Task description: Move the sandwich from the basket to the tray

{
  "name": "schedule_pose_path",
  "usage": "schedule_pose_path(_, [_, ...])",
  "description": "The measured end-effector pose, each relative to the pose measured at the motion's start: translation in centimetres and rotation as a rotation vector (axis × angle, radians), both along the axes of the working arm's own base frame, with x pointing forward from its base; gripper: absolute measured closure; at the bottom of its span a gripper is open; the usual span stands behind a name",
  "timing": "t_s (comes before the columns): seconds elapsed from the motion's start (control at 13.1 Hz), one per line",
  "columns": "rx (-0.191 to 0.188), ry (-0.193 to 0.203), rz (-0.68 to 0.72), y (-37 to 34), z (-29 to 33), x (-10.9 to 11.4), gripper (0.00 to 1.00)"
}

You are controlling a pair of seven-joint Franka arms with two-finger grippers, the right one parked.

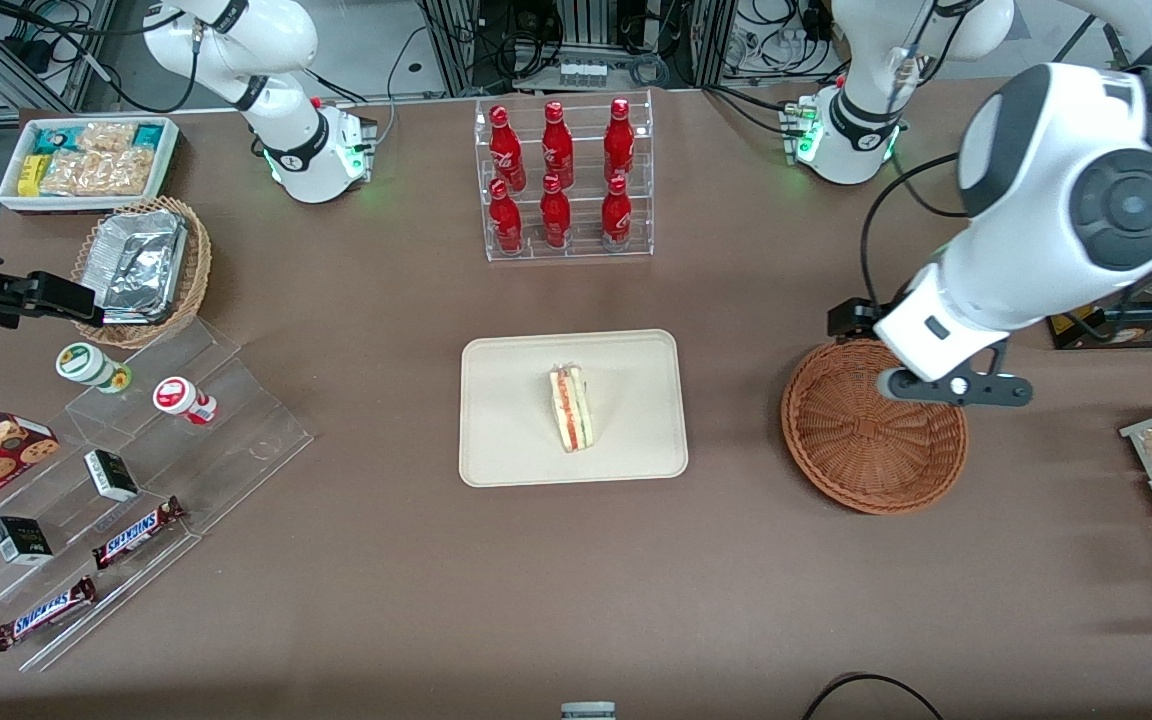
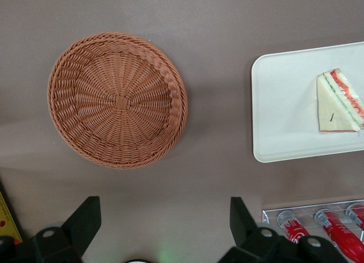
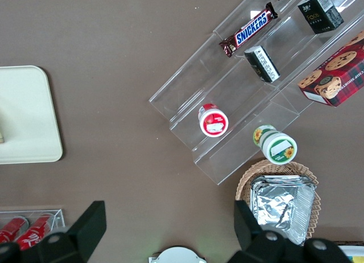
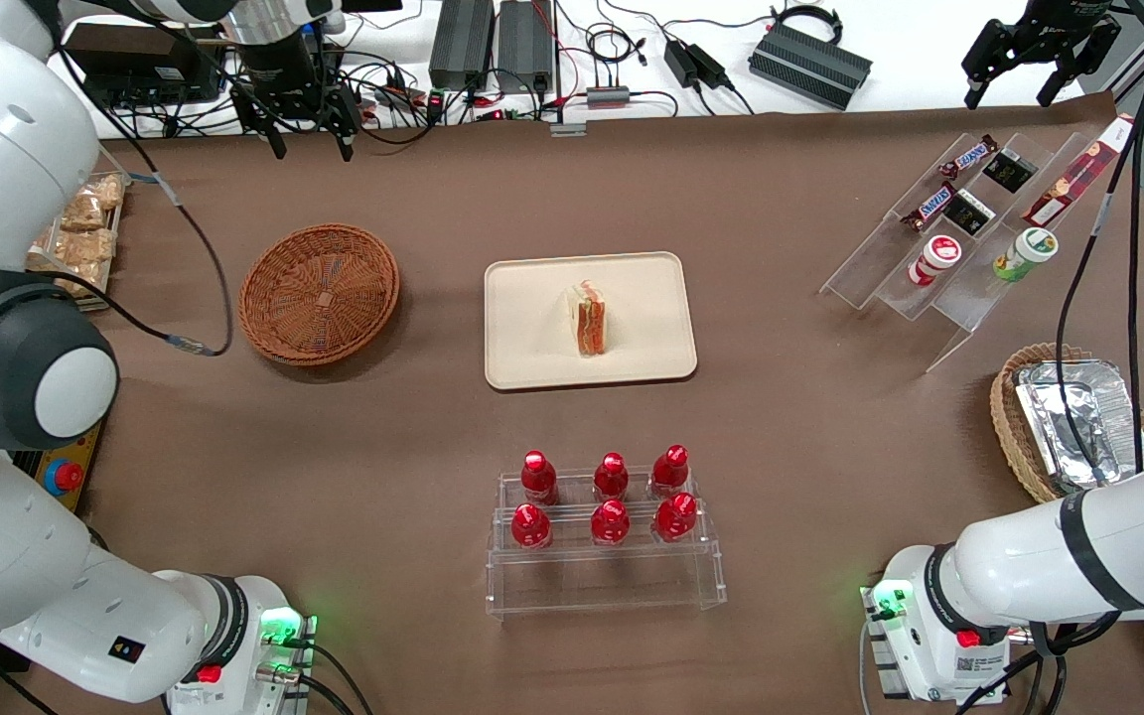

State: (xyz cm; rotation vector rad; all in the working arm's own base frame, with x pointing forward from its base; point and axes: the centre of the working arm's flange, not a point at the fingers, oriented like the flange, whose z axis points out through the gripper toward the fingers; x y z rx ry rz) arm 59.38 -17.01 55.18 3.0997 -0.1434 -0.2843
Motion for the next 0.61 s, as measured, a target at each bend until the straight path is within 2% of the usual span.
schedule_pose_path(0.23, [-0.032,-0.001,-0.003,2.6,1.0,-0.3,0.0])
schedule_pose_path(0.61, [-0.01,-0.001,-0.007,4.8,2.0,-2.7,0.0])
